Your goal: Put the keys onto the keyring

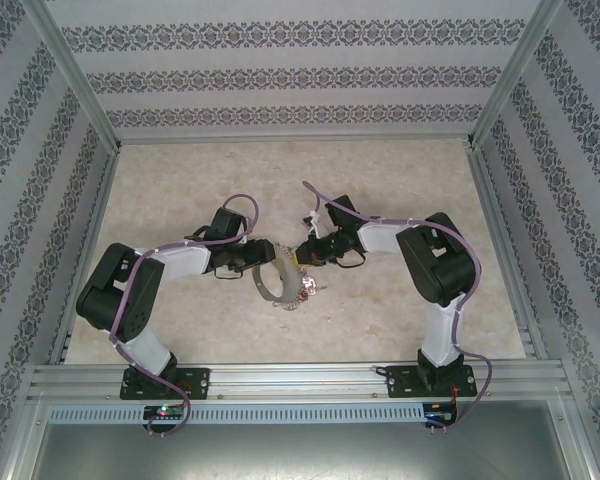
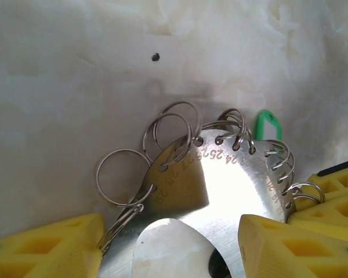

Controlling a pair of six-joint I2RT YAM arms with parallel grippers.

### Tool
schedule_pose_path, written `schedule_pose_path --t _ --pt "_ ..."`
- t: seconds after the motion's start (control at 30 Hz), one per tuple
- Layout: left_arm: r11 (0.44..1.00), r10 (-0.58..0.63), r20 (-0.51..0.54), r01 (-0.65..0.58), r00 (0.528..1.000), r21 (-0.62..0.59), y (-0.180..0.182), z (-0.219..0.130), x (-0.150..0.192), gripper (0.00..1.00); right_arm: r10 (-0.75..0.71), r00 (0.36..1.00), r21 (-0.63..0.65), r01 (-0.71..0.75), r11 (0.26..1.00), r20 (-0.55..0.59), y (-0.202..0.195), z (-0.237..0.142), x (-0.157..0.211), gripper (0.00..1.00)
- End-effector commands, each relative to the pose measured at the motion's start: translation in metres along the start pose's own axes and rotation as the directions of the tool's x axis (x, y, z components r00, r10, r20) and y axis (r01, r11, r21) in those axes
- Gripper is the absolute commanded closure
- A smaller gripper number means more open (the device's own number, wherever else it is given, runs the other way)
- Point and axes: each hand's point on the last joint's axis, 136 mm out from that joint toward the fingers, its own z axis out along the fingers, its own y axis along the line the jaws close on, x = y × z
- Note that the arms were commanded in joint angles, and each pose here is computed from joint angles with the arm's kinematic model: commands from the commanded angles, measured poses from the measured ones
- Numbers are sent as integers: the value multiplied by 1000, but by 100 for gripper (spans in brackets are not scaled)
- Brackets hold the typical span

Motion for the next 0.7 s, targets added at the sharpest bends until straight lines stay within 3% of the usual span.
schedule_pose_path --t 0.0,0.37,0.67 --pt "995 51 95 -58 994 77 -28 -11 -19 36 -34 997 -92 41 995 74 28 -23 -15 100" --pt "989 149 392 -130 908 -74 -37 -101 -58 29 58 962 -169 -12 986 267 65 -93 -45 100" --pt "983 179 415 -147 892 -108 -35 -114 -59 27 119 942 -118 -86 989 313 53 -90 -56 100"
